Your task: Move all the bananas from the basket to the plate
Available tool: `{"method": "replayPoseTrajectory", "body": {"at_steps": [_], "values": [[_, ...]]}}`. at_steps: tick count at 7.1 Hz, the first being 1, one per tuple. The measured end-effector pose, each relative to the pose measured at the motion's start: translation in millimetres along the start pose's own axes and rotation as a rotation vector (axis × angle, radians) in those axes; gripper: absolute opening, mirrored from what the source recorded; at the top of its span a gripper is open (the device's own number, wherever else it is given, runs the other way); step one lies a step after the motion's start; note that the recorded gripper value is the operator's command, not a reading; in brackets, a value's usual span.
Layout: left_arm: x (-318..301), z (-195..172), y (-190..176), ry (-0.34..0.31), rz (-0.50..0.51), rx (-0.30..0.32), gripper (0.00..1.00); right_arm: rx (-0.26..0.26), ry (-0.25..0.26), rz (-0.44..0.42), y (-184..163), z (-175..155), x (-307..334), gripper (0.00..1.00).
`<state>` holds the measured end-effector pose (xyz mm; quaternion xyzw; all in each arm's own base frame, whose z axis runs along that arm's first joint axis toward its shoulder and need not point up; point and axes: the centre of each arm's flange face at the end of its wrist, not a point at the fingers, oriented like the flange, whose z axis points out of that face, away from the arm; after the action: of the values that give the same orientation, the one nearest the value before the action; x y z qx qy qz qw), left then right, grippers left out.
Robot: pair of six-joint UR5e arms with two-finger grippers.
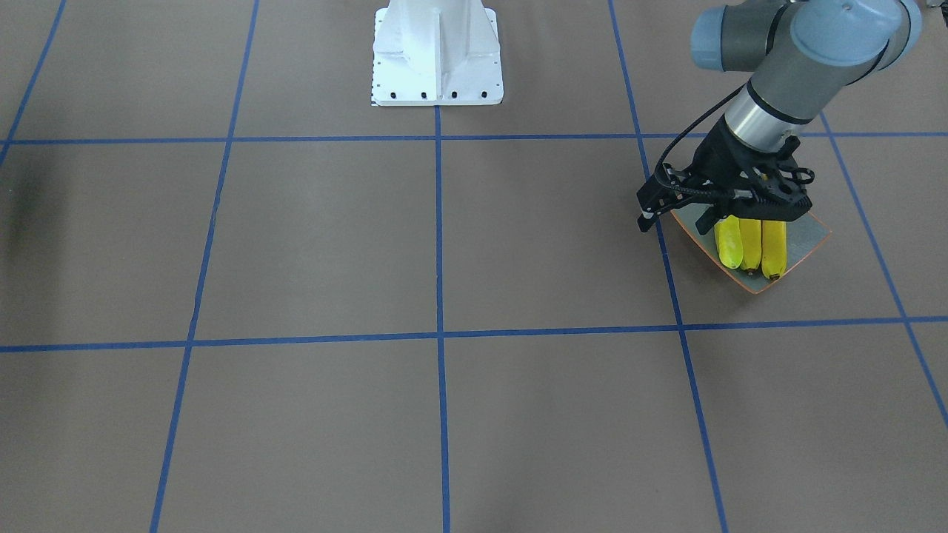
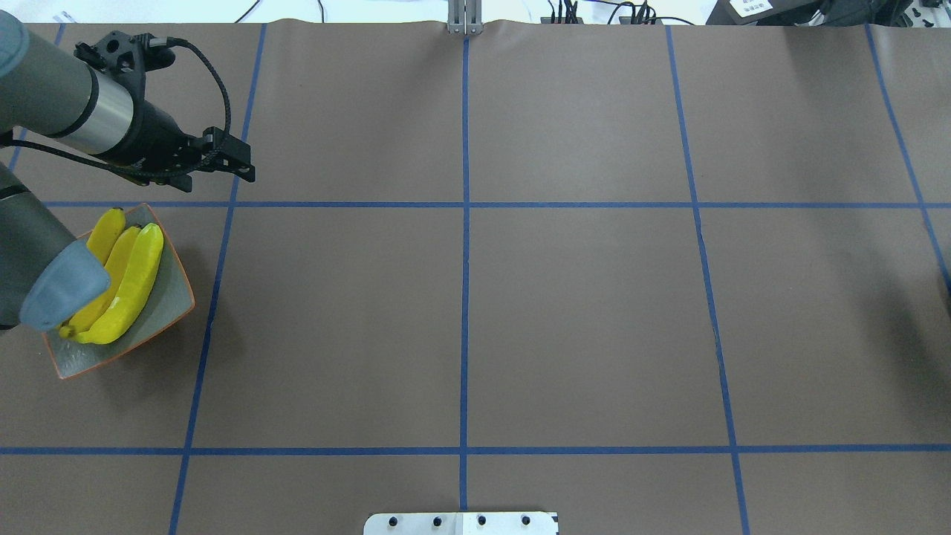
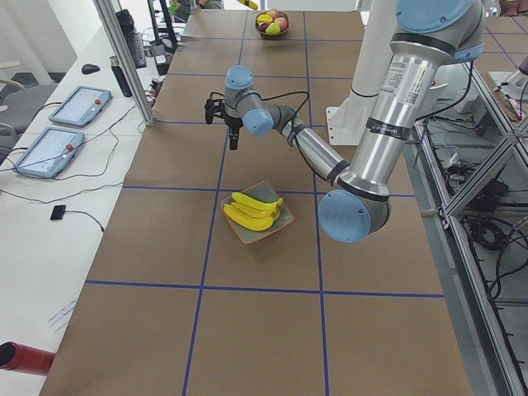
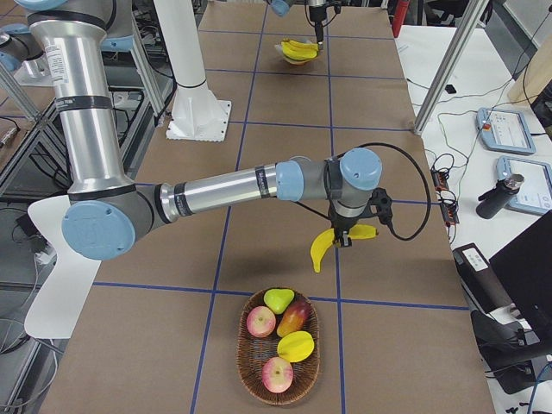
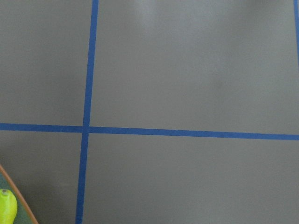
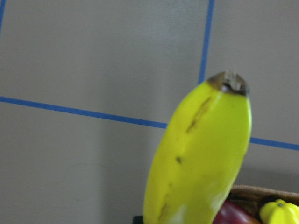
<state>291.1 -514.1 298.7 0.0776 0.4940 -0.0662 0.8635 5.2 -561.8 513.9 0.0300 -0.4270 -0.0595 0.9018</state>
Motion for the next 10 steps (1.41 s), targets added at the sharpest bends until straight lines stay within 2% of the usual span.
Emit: {"method": "replayPoseTrajectory", "body": {"at_steps": [2,5,7,10], "values": [[-7.2,23.0,-13.5,0.126,-0.024,0.055,1.0,-0.056,-0.065,-0.058,-31.4,30.9,-101.2,0.0],[7.0,32.8,-26.8,0.341,-0.061,0.114,1.0,-0.157,-0.185,-0.137,-37.5,72.1,-255.1,0.0],[21.7,35.6,-28.5,0.419,-0.046,0.124,1.0,-0.21,-0.269,-0.074,-33.6,77.7,-337.3,0.0],[65.4,32.7,-18.8,0.52,0.01,0.133,1.0,-0.265,-0.308,0.026,-25.1,86.0,-416.2,0.0]]}}
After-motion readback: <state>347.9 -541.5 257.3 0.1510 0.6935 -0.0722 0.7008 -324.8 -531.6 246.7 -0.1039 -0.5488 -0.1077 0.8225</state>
